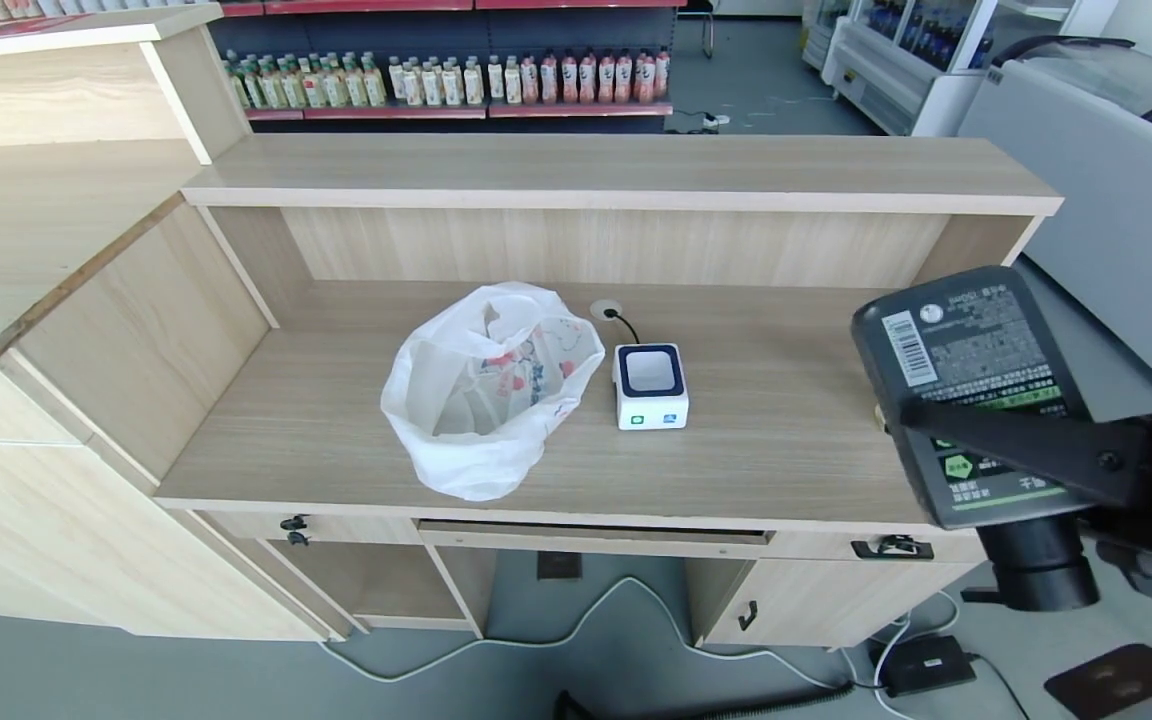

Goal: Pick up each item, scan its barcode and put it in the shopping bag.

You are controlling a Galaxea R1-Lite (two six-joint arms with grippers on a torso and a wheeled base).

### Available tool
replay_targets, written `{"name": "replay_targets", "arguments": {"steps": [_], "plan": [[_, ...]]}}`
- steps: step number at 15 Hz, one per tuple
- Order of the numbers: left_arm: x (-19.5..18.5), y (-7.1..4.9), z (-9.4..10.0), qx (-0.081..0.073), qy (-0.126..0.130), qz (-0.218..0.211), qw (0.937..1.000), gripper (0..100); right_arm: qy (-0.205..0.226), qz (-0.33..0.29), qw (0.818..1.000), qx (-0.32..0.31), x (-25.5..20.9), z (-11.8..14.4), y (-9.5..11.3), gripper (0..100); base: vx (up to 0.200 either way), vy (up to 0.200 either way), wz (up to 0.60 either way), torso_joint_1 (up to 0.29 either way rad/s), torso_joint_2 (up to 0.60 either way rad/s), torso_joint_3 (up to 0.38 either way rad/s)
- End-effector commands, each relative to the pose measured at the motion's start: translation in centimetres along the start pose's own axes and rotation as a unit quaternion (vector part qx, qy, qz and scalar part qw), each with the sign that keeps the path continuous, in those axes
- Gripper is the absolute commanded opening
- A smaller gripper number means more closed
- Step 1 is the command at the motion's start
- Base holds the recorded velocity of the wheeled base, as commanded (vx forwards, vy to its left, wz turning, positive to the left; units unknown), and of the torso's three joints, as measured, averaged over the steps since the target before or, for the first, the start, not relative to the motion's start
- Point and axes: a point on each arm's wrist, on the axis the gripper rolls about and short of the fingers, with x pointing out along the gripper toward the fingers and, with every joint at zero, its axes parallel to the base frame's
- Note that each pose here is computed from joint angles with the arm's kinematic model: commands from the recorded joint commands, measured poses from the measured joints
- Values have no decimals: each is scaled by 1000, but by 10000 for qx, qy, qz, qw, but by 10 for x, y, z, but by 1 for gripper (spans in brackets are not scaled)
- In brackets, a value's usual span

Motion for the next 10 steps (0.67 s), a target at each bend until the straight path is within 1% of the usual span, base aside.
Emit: {"name": "replay_targets", "arguments": {"steps": [1, 2, 4, 5, 7, 10], "plan": [[0, 0, 0, -1, -6, 5, 10000, 100, -351, -688, 9952, -594, 5, 15, -21, 0, 0, 0, 0, 0, 0, 0], [0, 0, 0, -1, -6, 5, 10000, 100, -410, -839, 9938, -611, 6, 17, -25, 0, 0, 0, 0, 0, 0, 0], [0, 0, 0, -1, -6, 5, 10000, 100, -433, -1068, 9925, -400, 4, 19, -33, 0, 0, 0, 0, 0, 0, 0], [0, 0, 0, -1, -6, -2, 10000, 100, -545, -1428, 9882, -144, 6, 27, -39, 0, 0, 0, 0, 0, 0, 0], [0, 0, 0, -1, -6, 5, 10000, 100, -516, -1938, 9795, -199, 15, 32, -50, 0, 0, 0, 0, 0, 0, 0], [0, 0, 0, -1, -6, 5, 10000, 100, -468, -1991, 9787, -161, 15, 29, -52, 0, 0, 0, 0, 0, 0, 0]]}}
